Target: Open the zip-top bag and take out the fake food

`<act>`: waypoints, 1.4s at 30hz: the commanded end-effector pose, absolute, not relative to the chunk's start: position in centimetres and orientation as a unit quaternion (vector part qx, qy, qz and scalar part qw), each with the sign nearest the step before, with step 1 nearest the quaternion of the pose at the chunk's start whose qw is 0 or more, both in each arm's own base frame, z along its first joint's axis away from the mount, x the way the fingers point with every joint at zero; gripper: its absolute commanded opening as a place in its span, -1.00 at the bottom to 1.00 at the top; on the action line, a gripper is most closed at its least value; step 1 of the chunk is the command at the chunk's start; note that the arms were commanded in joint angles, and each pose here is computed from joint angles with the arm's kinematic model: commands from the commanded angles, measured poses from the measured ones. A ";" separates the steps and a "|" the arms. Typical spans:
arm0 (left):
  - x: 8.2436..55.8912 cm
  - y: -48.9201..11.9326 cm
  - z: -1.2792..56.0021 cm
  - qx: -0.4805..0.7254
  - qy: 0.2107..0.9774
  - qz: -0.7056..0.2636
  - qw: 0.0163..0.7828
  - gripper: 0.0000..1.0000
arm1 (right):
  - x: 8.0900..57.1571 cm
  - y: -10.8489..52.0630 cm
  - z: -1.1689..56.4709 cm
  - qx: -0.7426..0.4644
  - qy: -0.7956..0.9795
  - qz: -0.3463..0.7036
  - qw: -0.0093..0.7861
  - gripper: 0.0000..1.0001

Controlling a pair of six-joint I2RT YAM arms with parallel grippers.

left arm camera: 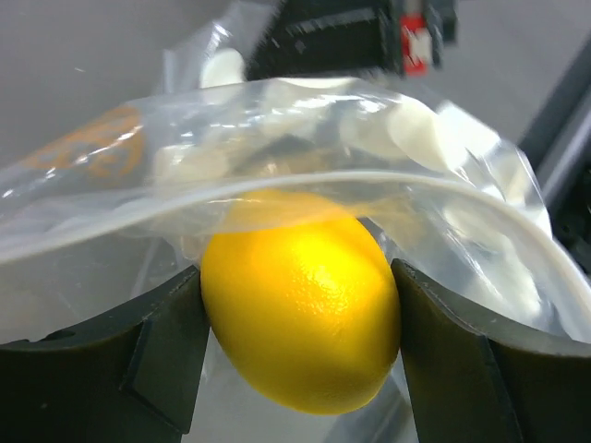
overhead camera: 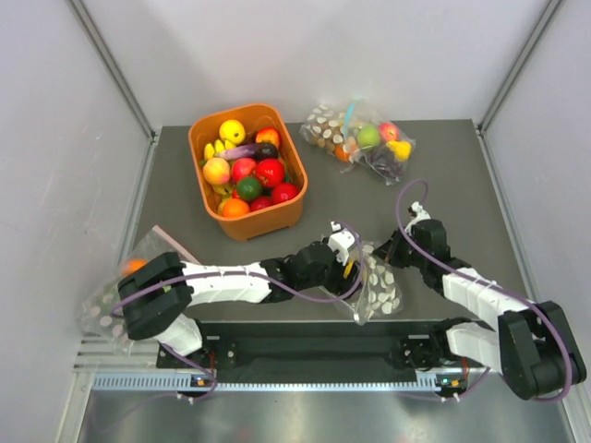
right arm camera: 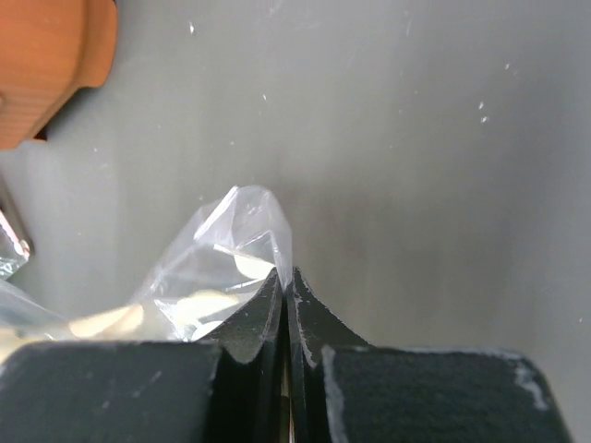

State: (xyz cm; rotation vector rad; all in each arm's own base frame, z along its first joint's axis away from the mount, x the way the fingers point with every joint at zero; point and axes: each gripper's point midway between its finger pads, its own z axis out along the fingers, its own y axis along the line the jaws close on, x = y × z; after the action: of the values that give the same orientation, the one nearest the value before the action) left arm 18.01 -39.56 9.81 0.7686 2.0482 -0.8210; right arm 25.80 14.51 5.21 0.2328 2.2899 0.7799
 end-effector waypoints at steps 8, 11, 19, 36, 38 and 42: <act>11.6 -38.5 12.4 0.397 0.752 -0.422 0.314 -0.15 | 29.5 12.1 7.7 0.100 0.873 0.262 0.398 -1.00; 10.7 -37.6 14.1 0.409 0.734 -0.438 0.321 -0.12 | 29.8 11.8 7.8 0.103 0.873 0.260 0.399 -1.00; 12.2 -35.3 16.4 0.382 0.740 -0.406 0.376 -0.11 | 29.8 11.8 7.6 0.103 0.874 0.262 0.396 -1.00; 23.5 -30.9 22.0 0.243 0.762 -0.312 0.513 -0.10 | 27.8 12.0 7.7 0.100 0.867 0.285 0.396 -1.00; 25.2 -31.4 23.6 0.233 0.751 -0.315 0.530 -0.09 | 27.5 12.0 7.6 0.099 0.867 0.286 0.395 -1.00; 28.8 -31.3 24.8 0.218 0.754 -0.297 0.543 -0.09 | 26.7 12.1 7.4 0.099 0.866 0.291 0.394 -1.00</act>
State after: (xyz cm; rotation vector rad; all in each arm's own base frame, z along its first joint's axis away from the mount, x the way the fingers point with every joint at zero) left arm 25.44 -30.57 20.19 0.5784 1.9209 -0.7106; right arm 26.70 12.12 6.72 0.2568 2.2333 0.7195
